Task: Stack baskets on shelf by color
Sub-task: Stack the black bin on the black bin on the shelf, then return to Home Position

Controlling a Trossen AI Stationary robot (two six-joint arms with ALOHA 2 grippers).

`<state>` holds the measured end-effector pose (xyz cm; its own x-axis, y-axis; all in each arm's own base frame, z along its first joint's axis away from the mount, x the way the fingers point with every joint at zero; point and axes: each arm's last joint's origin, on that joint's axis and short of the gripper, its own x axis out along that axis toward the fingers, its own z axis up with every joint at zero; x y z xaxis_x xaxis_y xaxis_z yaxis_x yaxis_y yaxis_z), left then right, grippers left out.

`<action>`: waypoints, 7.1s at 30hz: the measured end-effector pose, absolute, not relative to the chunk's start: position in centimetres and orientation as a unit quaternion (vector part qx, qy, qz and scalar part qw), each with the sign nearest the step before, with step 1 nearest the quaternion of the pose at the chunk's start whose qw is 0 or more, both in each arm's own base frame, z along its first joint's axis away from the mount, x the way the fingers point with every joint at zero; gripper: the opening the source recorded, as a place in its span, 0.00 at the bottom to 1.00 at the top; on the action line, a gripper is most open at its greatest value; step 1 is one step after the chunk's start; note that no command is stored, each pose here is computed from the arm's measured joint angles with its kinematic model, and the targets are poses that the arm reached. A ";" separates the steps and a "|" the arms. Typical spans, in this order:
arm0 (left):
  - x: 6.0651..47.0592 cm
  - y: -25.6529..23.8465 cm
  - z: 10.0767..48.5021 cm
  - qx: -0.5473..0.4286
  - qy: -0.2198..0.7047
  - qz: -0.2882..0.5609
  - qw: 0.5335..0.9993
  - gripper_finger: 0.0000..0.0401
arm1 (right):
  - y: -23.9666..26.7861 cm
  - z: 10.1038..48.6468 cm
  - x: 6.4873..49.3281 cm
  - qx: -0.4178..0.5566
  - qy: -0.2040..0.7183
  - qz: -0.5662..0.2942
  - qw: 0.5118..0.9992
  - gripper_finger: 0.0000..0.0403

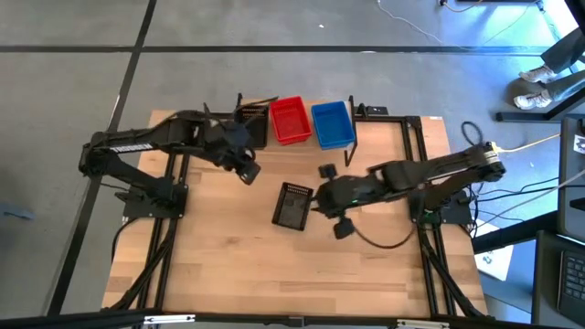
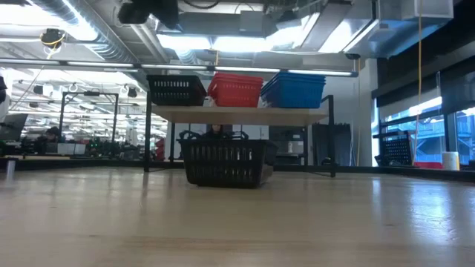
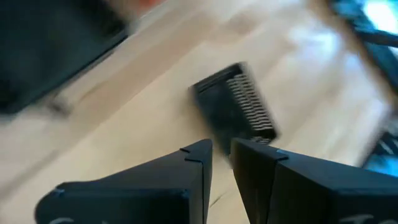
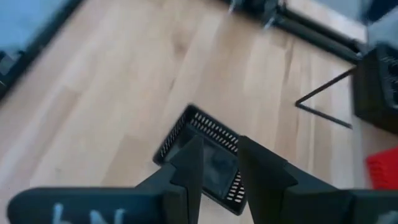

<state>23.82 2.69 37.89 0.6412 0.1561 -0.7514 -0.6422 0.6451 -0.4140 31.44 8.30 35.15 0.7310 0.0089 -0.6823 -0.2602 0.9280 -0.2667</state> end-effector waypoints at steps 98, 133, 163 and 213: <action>28.6 -1.9 41.0 -0.407 0.338 0.408 0.744 0.00 | 9.3 43.3 18.0 -0.178 0.241 0.204 0.932 0.25; 24.5 16.4 39.7 -0.409 0.384 0.521 0.643 0.00 | 9.2 42.5 20.2 -0.184 0.255 -0.016 0.949 0.25; 24.5 16.3 39.7 -0.406 0.402 0.495 0.654 0.14 | 9.2 42.4 20.2 -0.187 0.256 -0.015 0.948 0.25; 25.0 2.5 42.6 -0.068 0.502 0.284 0.814 0.01 | 4.8 45.3 13.3 -0.044 0.199 -0.076 0.976 0.01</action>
